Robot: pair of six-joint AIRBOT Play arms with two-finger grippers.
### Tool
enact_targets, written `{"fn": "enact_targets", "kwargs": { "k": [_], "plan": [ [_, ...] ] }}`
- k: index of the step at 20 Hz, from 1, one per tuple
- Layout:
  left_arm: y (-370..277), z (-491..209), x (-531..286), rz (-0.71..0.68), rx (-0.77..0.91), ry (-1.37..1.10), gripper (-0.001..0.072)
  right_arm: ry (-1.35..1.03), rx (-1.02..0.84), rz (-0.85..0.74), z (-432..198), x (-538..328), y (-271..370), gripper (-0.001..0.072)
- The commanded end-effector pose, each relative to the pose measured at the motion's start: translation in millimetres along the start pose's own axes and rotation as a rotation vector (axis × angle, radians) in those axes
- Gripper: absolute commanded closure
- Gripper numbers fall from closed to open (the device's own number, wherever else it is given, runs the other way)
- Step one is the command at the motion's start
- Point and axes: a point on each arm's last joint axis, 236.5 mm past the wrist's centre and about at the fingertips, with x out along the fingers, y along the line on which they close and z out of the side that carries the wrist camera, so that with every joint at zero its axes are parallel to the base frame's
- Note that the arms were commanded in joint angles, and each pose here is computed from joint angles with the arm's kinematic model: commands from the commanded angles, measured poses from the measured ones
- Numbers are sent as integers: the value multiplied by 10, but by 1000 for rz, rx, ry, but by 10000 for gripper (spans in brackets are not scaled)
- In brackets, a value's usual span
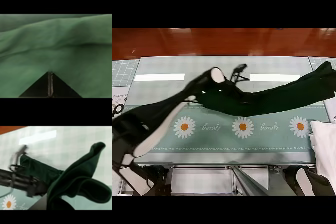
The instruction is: Fold the shirts.
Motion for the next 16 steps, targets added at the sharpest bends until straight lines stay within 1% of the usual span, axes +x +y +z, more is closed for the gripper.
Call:
{"fn": "enact_targets", "kwargs": {
  "k": [1, 6, 9, 11, 14, 16],
  "plan": [
    [-359, -177, 546, -29, 19, 87, 686, -6, -8, 12, -36, -51, 78, 693],
    [-773, -394, 821, -86, 58, 131, 686, -15, -8, 9, -15, -51, 72, 693],
    [-784, -368, 717, -102, 96, 136, 686, -9, 0, 9, -10, -27, 49, 693],
    [-549, -137, 340, -68, 94, 105, 686, 19, 5, 19, -39, 49, 38, 693],
    [-8, 188, -632, 67, 87, 19, 686, 97, 0, 81, -133, 323, 158, 693],
    [318, 223, -1342, 158, 64, -81, 686, 116, -15, 135, -106, 610, 317, 693]
  ]
}}
